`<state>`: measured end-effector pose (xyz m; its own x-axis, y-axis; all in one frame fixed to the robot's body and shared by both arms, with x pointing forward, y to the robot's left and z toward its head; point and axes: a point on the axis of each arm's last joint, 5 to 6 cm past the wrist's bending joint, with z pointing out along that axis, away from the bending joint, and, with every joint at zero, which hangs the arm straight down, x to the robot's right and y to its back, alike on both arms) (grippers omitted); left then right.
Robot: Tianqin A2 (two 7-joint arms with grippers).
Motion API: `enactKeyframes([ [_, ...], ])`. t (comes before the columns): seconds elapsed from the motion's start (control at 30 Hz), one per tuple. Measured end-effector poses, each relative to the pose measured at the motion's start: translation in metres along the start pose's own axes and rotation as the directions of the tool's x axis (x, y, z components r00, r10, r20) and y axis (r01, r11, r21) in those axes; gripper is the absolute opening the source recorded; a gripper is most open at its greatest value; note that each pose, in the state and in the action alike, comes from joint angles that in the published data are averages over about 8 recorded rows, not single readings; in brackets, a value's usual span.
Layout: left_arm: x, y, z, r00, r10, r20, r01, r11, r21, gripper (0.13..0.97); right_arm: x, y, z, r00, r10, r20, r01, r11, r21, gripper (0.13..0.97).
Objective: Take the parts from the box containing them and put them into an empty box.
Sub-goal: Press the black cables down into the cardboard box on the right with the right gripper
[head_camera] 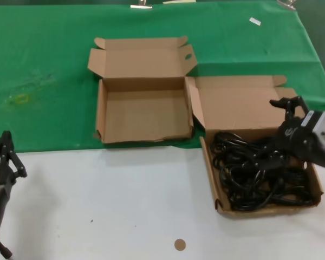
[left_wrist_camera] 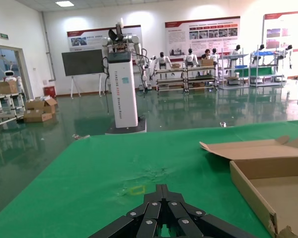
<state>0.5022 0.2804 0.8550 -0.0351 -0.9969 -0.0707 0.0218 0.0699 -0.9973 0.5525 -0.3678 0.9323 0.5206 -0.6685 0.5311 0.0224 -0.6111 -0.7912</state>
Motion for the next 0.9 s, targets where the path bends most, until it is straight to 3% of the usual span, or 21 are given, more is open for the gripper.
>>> enactKeyframes([
  [0.47, 0.0000, 0.0000, 0.000, 1.000, 0.000, 0.000, 0.000, 1.000, 0.000, 0.144, 0.056, -0.012, -0.026, 0.953, -0.223, 0.204, 0.236, 0.971, -0.042, 0.966],
  [0.9, 0.0000, 0.0000, 0.000, 1.000, 0.000, 0.000, 0.000, 1.000, 0.000, 0.144, 0.069, -0.013, -0.027, 0.851, -0.337, 0.402, 0.383, 0.923, -0.036, 0.966],
])
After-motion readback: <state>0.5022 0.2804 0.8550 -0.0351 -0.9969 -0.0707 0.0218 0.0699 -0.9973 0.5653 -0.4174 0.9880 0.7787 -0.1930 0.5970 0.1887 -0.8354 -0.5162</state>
